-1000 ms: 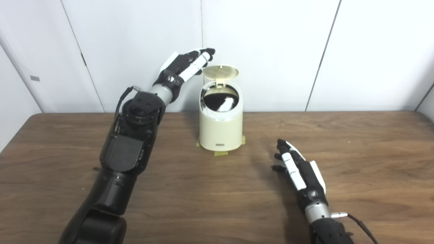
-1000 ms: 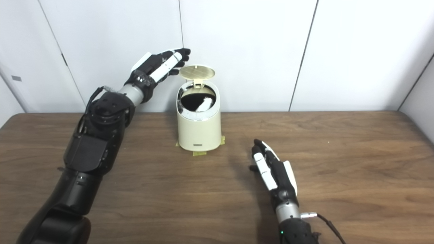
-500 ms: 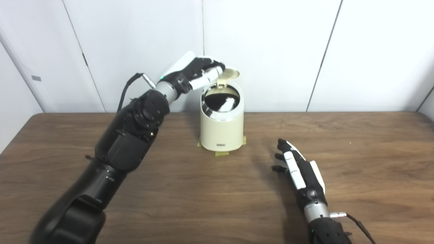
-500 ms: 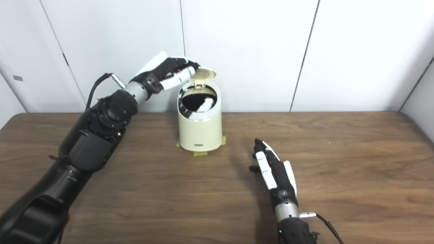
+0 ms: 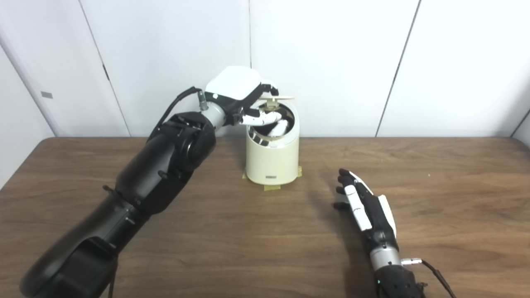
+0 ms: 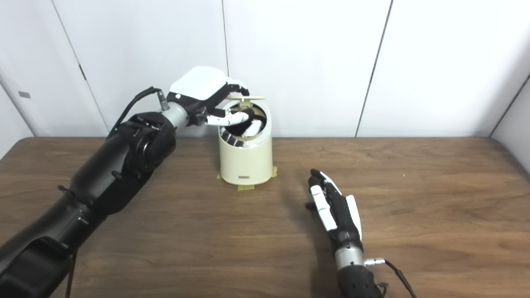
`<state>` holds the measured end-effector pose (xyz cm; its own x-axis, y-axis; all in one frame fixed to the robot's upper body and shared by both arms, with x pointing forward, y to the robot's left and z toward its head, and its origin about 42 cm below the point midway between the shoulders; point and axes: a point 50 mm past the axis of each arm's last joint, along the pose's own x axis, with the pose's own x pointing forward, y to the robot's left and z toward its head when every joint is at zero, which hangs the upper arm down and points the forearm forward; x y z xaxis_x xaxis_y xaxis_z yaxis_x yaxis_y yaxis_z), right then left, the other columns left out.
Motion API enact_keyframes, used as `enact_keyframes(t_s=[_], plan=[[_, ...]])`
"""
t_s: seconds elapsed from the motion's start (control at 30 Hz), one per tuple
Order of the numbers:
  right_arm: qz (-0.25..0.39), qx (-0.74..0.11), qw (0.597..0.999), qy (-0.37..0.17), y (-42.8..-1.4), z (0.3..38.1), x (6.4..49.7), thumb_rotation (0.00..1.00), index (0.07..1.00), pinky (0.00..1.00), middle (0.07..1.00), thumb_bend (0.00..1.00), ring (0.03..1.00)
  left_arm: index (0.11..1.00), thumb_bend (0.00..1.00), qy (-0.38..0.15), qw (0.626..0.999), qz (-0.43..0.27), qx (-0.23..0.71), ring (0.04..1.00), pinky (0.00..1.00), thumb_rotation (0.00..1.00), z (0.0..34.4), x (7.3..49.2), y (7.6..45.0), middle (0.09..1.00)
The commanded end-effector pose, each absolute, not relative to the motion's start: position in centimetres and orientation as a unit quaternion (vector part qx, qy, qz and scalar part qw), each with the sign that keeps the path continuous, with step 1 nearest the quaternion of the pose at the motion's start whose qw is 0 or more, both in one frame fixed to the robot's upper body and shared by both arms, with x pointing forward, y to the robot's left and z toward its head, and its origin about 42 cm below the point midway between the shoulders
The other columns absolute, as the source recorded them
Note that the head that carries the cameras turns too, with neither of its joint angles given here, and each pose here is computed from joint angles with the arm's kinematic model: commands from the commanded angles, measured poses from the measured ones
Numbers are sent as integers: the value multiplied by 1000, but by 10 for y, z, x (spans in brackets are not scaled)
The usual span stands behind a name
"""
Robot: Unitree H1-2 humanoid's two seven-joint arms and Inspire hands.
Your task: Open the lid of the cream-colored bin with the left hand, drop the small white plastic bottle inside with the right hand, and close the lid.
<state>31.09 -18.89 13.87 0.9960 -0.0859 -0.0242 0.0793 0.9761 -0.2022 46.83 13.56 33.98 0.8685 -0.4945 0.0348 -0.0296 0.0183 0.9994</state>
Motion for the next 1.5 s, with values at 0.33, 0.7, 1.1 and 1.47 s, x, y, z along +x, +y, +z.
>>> enact_keyframes(t_s=[0.33,0.7,1.1,1.47], plan=[[-43,-97,994,2,-179,154,320,926,854,662,859,373,822,824,469,-175,603,-162,762,885,998,832,343,456,152,838],[-37,-110,993,23,-178,159,319,903,862,650,860,386,811,873,500,-150,586,-191,773,898,1000,750,318,442,159,870],[-31,-107,993,31,-183,160,320,886,870,652,871,380,814,886,517,-162,558,-193,791,927,1000,762,305,431,152,897],[-26,-116,992,39,-183,158,319,912,877,661,867,375,812,902,515,-185,513,-187,817,954,1000,802,295,424,145,930]])
